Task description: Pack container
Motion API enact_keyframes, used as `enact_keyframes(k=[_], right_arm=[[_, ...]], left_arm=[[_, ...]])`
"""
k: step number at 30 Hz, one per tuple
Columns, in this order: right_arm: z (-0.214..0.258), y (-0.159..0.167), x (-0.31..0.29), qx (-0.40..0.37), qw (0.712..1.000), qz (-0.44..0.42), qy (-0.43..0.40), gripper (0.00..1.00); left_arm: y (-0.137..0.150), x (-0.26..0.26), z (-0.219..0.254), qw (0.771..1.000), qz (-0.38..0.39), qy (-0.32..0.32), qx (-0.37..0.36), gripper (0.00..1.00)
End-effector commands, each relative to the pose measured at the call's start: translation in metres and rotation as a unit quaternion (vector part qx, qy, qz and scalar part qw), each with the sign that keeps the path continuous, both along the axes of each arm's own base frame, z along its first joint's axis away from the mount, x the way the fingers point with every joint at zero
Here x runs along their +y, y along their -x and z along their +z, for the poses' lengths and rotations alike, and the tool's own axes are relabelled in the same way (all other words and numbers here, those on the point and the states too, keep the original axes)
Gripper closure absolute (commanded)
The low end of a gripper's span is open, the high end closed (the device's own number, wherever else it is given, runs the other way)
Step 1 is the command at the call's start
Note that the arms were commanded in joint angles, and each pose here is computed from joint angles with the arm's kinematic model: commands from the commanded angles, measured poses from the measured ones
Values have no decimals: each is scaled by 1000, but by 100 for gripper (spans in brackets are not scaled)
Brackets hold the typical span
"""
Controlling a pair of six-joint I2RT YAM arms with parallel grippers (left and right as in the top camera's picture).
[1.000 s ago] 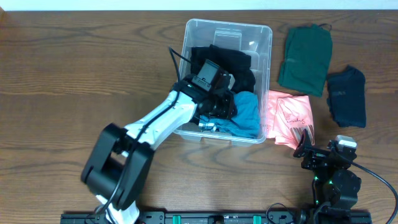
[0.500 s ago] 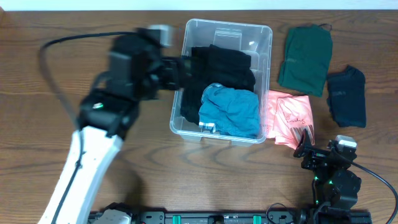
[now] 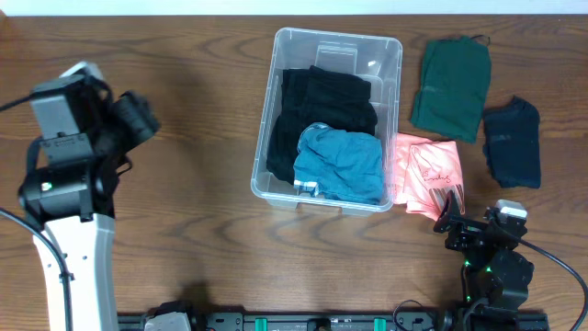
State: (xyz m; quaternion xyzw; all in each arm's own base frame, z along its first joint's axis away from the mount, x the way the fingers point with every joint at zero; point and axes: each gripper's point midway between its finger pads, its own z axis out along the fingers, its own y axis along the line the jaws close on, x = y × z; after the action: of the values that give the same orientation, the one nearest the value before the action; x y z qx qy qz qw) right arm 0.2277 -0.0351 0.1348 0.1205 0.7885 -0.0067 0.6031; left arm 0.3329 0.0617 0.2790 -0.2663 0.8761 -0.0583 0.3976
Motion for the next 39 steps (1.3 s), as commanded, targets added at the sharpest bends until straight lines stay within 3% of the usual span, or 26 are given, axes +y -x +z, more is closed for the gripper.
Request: enact_keyframes(k=[1,3,5,6,10,14,19,26,31,39], right_arm=[[0,-1,6,-4,1000,14,-13,1],[3,-2,9,-10,1000,22,-15,1],[13,-6,18,-34,998,44,-39,1],[23,-8,26,-53,996,66,-40,1],[59,-9,33,-110,989,85,-57,1],[90,-10,32,-109,989,85,-53,1],[107,-31,23,-1,996,60,-58,1],[141,-96,9,149,986,69,-8,1],[148,-144,21,198,972,123,-28,1],[117,-201,-10,238,965,70,-89,1]], left_arm=[[15,40,0,995,78,-55,21,31],[19,46,-2,994,85,-55,28,27],[22,49,-4,994,90,-54,33,14],[22,49,-4,994,92,-54,34,2],[22,50,-4,994,91,-54,34,2],[22,50,-4,994,91,-54,35,2],[22,50,-4,994,91,-54,35,2],[22,50,-4,994,91,-54,35,2],[22,50,-4,994,91,-54,35,2],[22,50,-4,994,91,-54,35,2]])
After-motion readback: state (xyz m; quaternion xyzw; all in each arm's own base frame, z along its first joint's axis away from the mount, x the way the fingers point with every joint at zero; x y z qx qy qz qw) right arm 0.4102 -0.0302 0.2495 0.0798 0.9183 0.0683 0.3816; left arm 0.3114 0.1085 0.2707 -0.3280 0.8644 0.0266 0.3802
